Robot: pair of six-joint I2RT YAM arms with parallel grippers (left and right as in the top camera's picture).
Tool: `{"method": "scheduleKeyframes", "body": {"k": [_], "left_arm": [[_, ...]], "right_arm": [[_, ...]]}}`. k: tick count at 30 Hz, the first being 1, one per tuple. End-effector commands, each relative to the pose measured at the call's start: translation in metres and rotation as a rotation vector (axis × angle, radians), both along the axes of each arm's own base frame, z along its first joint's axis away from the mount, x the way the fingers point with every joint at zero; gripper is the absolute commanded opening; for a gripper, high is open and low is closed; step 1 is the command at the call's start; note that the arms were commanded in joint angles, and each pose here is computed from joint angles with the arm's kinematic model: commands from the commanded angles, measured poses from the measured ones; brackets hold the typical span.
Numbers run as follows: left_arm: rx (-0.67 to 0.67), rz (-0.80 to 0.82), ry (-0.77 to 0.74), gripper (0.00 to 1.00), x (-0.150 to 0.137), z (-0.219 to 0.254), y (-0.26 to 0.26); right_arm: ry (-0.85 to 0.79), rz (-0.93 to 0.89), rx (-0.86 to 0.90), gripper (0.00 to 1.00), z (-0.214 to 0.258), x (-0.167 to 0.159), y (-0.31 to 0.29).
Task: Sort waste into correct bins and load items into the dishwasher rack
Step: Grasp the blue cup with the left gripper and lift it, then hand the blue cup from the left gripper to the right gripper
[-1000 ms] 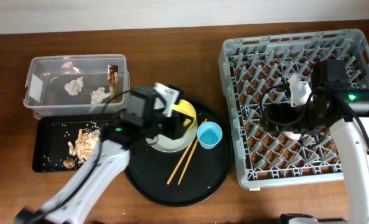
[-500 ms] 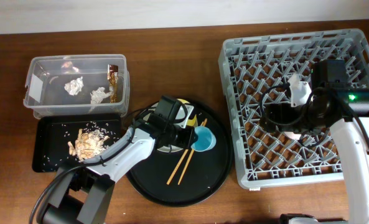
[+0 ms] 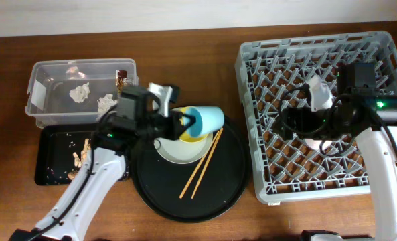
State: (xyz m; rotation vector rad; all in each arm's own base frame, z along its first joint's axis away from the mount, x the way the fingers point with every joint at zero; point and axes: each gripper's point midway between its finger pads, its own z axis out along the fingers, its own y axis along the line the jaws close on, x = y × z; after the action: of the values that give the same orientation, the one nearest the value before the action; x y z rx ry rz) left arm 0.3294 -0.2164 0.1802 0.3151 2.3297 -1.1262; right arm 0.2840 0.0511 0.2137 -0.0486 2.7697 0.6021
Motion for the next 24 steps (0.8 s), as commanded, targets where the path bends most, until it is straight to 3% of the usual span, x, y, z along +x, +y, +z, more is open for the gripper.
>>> {"method": "scheduleKeyframes", "body": {"k": [1,4,9,14,18,19,21,24], "left_arm": [[-0.314,-0.277,0.066,0.0,-0.035,0.047,-0.027],[-0.392,-0.38,0.071,0.0,-0.047,0.059,-0.033],[-0.403,-0.393,0.081,0.0,-0.049,0.061,-0.033],[-0.422,-0.413,0.097,0.0,-0.054,0.064,-0.033],[-0.445,-0.449,0.107,0.0,-0.06,0.068,-0.033],[-0.445,-0.449,0.107,0.0,-0.06,0.068,-0.033],[-0.445,-0.449,0.108,0.0,-0.06,0.068,-0.033],[-0.445,-0.448,0.107,0.0,-0.06,0.068,-0.033]], "right_arm": [[-0.086,0.197,0.273,0.99,0.03,-0.004,0.05],[-0.115,0.349,0.391,0.99,0.042,-0.013,0.085],[-0.161,0.514,0.572,0.99,0.064,-0.023,0.133],[-0.173,0.648,0.629,1.0,0.073,-0.042,0.166],[-0.182,0.691,0.632,0.85,0.073,-0.046,0.176],[-0.183,0.691,0.632,0.74,0.073,-0.045,0.176],[-0.183,0.691,0.632,0.63,0.073,-0.045,0.176],[-0.183,0.691,0.631,0.57,0.073,-0.045,0.176]]}}
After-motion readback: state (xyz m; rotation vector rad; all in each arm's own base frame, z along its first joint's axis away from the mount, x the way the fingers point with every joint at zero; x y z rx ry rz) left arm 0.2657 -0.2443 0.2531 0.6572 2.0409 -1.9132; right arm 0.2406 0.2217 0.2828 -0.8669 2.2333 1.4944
